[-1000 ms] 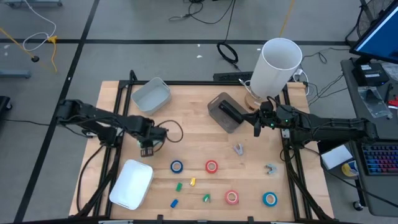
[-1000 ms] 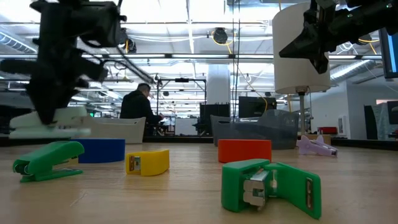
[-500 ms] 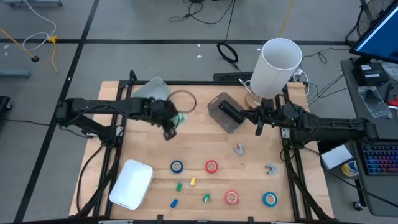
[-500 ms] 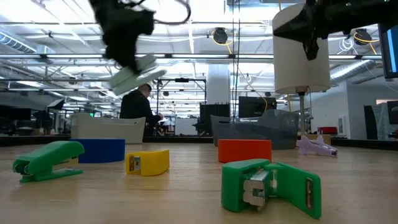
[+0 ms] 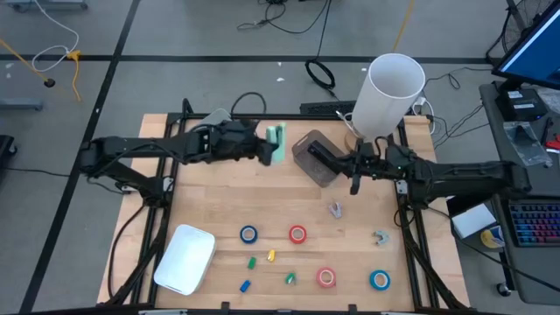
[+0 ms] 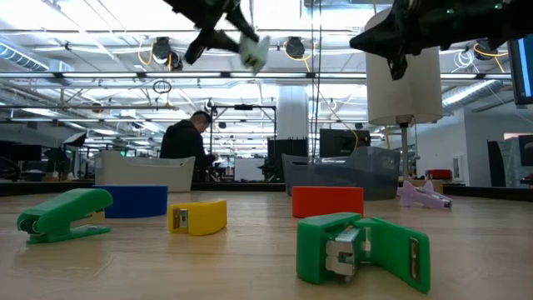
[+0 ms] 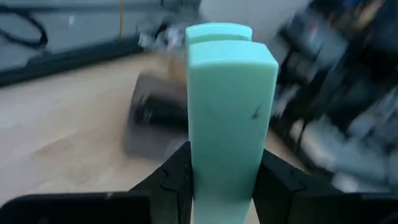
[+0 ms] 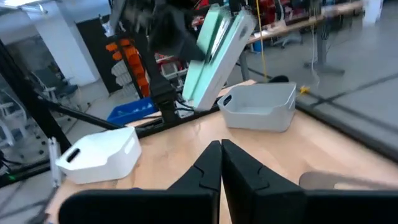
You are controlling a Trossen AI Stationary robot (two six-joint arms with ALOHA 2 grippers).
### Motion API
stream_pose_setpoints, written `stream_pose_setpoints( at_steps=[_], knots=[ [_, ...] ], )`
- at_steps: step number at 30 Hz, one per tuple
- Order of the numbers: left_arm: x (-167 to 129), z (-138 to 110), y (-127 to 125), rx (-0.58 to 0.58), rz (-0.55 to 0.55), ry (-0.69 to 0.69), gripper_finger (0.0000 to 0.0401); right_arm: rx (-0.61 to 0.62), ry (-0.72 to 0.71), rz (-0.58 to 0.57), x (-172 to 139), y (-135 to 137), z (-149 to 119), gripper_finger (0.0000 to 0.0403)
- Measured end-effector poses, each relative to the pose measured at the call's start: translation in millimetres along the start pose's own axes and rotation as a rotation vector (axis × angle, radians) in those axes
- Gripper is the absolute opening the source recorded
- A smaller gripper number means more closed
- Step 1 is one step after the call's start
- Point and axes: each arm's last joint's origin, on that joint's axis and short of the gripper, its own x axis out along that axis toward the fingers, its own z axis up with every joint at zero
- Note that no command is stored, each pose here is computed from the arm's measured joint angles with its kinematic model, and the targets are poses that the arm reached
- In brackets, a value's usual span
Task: Pick and place Stapler, Stapler remover, tape
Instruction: Put the large green stapler into the black bin
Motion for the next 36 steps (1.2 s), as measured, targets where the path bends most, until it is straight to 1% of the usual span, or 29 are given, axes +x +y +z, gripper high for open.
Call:
stream_pose_setpoints(
  at_steps=[4,8,12,17,20,22,25,29,34,36],
  knots=[
    [10,4,-8,-0.119,-0.015,-0.150,0.0119,-0.176,-0.030,0.000,6,0,0,0.0004],
    [29,3,-12,-0.235,-0.045,-0.256,0.0119,-0.303,-0.068,-0.069,7,-1,3,0.0013],
    [50,-1,-12,-0.336,-0.080,-0.347,0.0119,-0.418,-0.085,-0.171,6,-3,6,0.0038],
    [74,-1,-14,-0.416,-0.026,-0.447,0.0119,-0.562,-0.071,-0.271,5,-4,9,0.0082],
    [83,3,-18,-0.439,-0.002,-0.489,0.0119,-0.646,-0.058,-0.350,5,-4,11,0.0111],
    [87,8,-23,-0.450,-0.007,-0.510,0.0119,-0.695,-0.044,-0.416,4,-5,13,0.0129],
    [90,16,-31,-0.457,-0.018,-0.532,0.0119,-0.753,-0.025,-0.474,5,-4,13,0.0155],
    [93,23,-38,-0.460,-0.024,-0.547,0.0119,-0.828,-0.005,-0.474,10,0,12,0.0185],
    [93,19,-38,-0.470,0.021,-0.551,0.0119,-0.905,-0.059,-0.480,19,9,18,0.0215],
    [93,18,-39,-0.480,0.019,-0.552,0.0119,-0.942,-0.075,-0.485,23,13,21,0.0226]
  ],
)
